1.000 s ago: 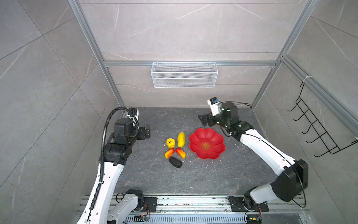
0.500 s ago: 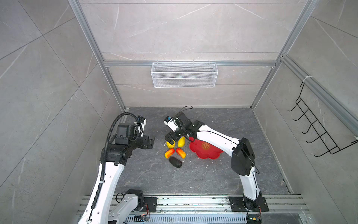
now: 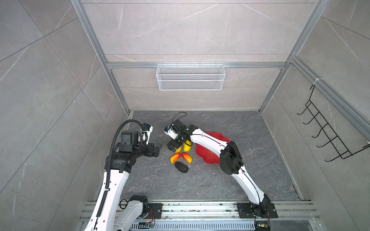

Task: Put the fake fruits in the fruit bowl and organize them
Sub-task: 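Reach the right gripper over the fruits and grasp the round yellow pear, then carry the yellow pear into the red bowl and open the right gripper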

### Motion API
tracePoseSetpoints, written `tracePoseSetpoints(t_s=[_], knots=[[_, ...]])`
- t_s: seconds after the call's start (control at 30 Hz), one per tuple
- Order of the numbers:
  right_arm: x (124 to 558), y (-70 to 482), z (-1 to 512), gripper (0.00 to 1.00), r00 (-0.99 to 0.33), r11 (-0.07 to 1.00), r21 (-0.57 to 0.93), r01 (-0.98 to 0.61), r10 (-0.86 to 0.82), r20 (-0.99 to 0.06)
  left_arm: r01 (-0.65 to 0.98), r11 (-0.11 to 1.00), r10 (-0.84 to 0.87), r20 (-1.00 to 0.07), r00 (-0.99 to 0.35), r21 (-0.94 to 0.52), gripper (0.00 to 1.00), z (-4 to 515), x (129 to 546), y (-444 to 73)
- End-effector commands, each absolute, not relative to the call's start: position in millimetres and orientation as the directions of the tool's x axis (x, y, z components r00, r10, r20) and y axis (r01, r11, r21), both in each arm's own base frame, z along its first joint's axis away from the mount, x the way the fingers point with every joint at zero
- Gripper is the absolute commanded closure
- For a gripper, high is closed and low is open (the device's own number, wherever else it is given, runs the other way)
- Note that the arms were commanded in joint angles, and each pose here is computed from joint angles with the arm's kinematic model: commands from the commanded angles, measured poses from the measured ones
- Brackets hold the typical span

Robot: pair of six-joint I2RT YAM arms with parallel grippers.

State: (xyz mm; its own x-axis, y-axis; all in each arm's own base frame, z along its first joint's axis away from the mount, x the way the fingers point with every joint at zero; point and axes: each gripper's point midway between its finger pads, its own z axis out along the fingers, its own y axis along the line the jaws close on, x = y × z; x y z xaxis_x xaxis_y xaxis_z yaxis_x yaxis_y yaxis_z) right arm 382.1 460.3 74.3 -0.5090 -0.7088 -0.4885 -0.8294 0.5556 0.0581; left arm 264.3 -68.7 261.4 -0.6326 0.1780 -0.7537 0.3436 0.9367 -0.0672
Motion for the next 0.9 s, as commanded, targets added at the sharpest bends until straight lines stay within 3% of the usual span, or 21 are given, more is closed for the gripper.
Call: tracePoseSetpoints(t_s=[0.0, 0.5, 0.73, 0.87], knots=[[375.0, 455.3, 65.7, 0.01, -0.503, 0.546, 0.036, -0.837, -0.743, -0.442, 0.335, 0.942, 0.194, -0.777, -0.599, -0.023, 0.00, 267.6, 269.8, -63.6], [375.7, 450.8, 66.3, 0.50, -0.503, 0.553, 0.011, -0.833, -0.749, -0.431, 0.325, 0.946, 0.193, -0.780, -0.596, -0.013, 0.00, 267.2, 270.1, -61.2], [385.3, 445.9, 159.6, 0.50, -0.445, 0.548, -0.016, -0.837, -0.697, -0.563, 0.321, 0.947, 0.194, -0.778, -0.598, -0.010, 0.00, 266.5, 270.6, -60.4], [396.0, 397.0, 196.0, 0.50, -0.470, 0.614, -0.054, -0.788, -0.655, -0.592, 0.320, 0.947, 0.193, -0.778, -0.598, -0.012, 0.00, 265.9, 269.2, -60.3]])
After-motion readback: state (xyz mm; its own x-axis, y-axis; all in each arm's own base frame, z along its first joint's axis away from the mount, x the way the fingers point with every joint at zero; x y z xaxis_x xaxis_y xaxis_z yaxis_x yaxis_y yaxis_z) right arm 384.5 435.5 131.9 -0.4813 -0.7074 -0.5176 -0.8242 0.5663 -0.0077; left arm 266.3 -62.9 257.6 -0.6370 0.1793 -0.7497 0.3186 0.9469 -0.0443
